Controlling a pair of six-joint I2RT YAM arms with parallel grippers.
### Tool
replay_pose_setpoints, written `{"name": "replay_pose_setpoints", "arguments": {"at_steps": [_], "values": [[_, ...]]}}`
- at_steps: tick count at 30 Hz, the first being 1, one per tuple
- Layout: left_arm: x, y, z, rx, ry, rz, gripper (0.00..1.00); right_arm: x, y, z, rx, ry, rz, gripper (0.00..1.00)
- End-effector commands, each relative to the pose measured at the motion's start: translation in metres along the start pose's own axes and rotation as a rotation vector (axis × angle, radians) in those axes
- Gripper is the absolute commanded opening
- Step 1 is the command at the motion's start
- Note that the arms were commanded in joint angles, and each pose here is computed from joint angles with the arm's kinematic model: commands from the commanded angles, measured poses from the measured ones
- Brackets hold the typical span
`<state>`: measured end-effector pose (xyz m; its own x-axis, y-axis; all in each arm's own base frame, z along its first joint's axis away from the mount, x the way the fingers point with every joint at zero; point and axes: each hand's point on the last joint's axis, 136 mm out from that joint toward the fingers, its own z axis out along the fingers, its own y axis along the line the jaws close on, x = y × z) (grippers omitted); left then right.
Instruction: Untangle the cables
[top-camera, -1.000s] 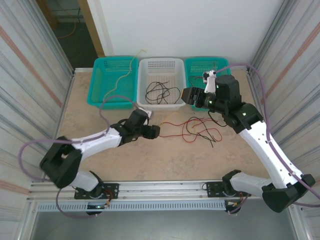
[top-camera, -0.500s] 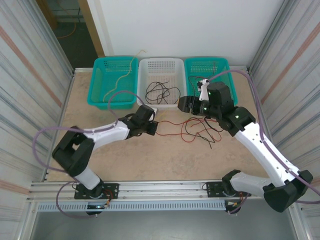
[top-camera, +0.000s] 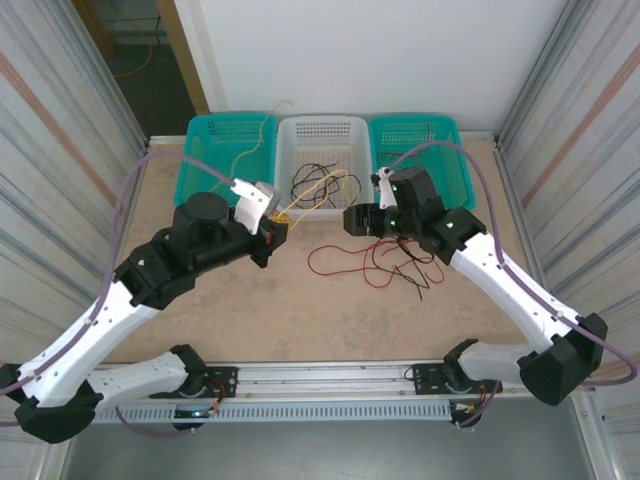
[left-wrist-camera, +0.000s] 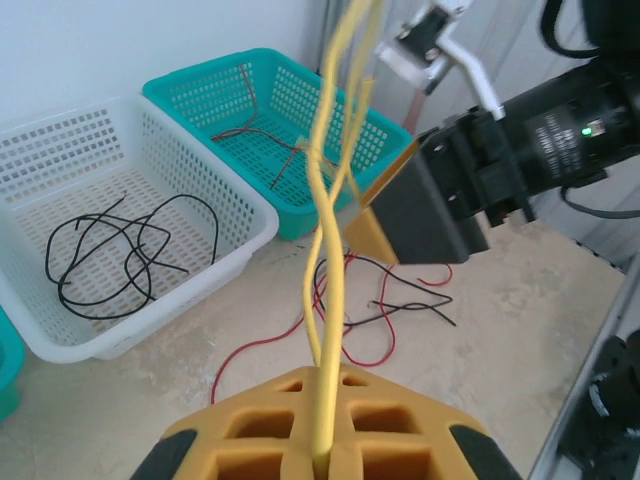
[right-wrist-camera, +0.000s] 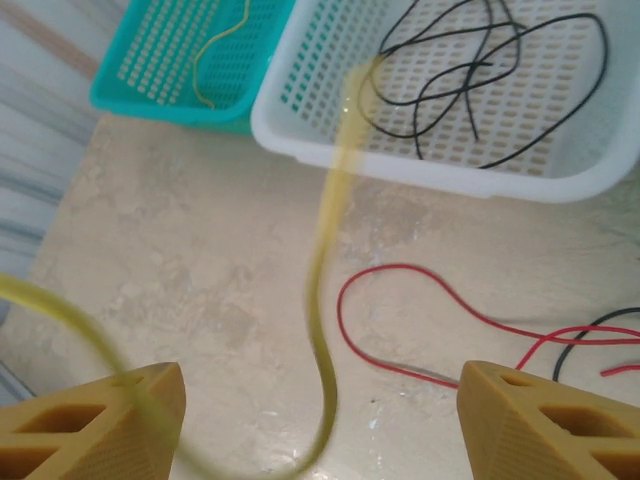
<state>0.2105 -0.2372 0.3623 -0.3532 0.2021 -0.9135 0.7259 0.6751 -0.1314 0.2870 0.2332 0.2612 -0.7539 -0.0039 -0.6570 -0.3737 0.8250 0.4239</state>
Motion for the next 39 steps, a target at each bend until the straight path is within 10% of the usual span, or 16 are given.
{"name": "replay_pose_setpoints", "arguments": {"at_steps": [1,4,11,25,39], "values": [[0.012,-0.005,-0.016,0.031,0.062,0.045,0.0,-0.023,0.018,-0.008,-0.038,-0.064,-0.067,0.58],[-0.006,0.001,-0.031,-0.009,-0.014,0.044,0.0,-0.022,0.021,-0.003,-0.056,-0.045,-0.062,0.51],[-0.017,0.034,-0.045,-0.194,-0.054,0.036,0.0,-0.021,0.018,-0.028,-0.091,-0.071,-0.021,0.77],[-0.02,0.045,-0.052,-0.254,-0.075,0.034,0.0,-0.074,0.042,-0.089,-0.392,-0.232,0.134,0.88],[-0.033,0.037,-0.059,-0.219,-0.142,0.037,0.0,-0.071,0.041,-0.038,-0.351,-0.129,0.29,0.79]]}}
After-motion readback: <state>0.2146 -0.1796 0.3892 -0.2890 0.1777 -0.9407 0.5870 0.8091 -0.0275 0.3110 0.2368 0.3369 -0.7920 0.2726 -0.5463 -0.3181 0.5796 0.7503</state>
